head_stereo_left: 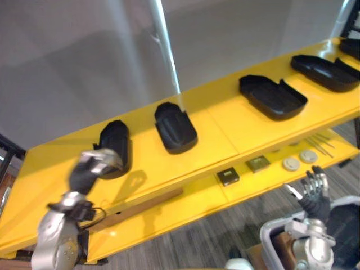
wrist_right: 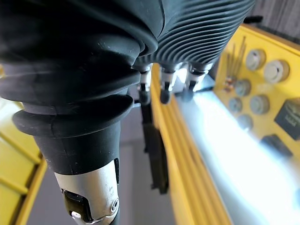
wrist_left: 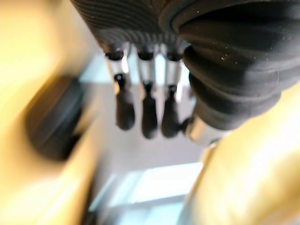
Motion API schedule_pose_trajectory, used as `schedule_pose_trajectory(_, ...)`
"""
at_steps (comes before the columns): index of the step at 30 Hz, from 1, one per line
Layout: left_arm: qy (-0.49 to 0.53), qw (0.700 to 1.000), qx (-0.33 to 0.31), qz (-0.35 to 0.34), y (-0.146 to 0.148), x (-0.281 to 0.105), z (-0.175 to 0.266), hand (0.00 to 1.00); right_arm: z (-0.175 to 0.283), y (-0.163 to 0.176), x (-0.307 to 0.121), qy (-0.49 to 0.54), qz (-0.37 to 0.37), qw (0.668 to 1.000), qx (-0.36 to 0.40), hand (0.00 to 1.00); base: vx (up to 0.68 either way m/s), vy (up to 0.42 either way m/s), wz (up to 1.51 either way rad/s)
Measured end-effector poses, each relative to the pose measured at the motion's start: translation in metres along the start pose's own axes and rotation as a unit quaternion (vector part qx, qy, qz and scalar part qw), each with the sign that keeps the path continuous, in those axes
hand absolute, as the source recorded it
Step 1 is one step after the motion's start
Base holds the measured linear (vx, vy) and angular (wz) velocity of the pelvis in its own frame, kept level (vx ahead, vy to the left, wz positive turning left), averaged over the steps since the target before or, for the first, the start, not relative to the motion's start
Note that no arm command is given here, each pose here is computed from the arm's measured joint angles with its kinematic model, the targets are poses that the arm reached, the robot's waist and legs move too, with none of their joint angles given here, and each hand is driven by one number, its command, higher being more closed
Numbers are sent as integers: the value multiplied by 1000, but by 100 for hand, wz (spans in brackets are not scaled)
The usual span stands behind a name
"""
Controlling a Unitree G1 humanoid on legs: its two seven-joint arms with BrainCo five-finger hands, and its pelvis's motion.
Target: Walk over and take plastic housings, then place them on the shelf
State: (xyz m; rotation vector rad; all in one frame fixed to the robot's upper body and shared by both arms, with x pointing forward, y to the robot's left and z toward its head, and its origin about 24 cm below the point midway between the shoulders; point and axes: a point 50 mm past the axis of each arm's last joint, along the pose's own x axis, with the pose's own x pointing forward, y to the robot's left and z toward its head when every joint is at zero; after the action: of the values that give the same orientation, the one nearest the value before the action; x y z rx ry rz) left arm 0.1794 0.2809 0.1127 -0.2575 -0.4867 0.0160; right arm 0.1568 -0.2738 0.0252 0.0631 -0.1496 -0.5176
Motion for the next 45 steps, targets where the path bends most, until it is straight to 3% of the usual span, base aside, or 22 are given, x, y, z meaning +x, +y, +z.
schedule_pose_trajectory(4, -86, 988, 10, 129, -1, -37, 8, 0, -9, 19, -12, 16, -19, 999, 28, 0, -17, -3, 20)
schedule_pose_trajectory(12, -173, 942, 135, 252, -34, -29, 23, 0, -2, 46, -18, -9, -30, 998, 49, 0, -9, -5, 7)
schedule_pose_trajectory(15, -195, 934, 117, 275, -38, -23, 25, 0, 0, 53, -14, -17, -25, 998, 49, 0, 49, -2, 1)
schedule_pose_trajectory(19, -208, 941, 96, 250, -48, -12, 25, 0, 6, 66, -8, -34, -11, 998, 42, 0, 9, -1, 0)
schedule_pose_trajectory(24, -222, 960, 46, 162, -76, 12, 21, 0, 31, 64, 1, -92, -41, 995, 20, 0, -3, 12, -32)
schedule_pose_trajectory(28, -228, 969, 6, 93, -102, 33, 20, 0, 50, 25, 2, -129, -125, 984, -14, 0, 36, 39, -67)
schedule_pose_trajectory(35, -203, 975, -24, 89, -118, 49, 8, 0, 69, -32, -26, -139, -198, 970, -16, 0, 10, 27, -80)
schedule_pose_trajectory(40, -195, 977, -6, 88, -128, 51, 5, 0, 63, -22, -30, -128, -155, 979, 29, 0, -31, -10, -33)
schedule_pose_trajectory(45, -160, 973, 33, 164, -108, 26, 1, 0, 66, 43, -4, -152, 15, 982, 108, 0, -28, 58, -101)
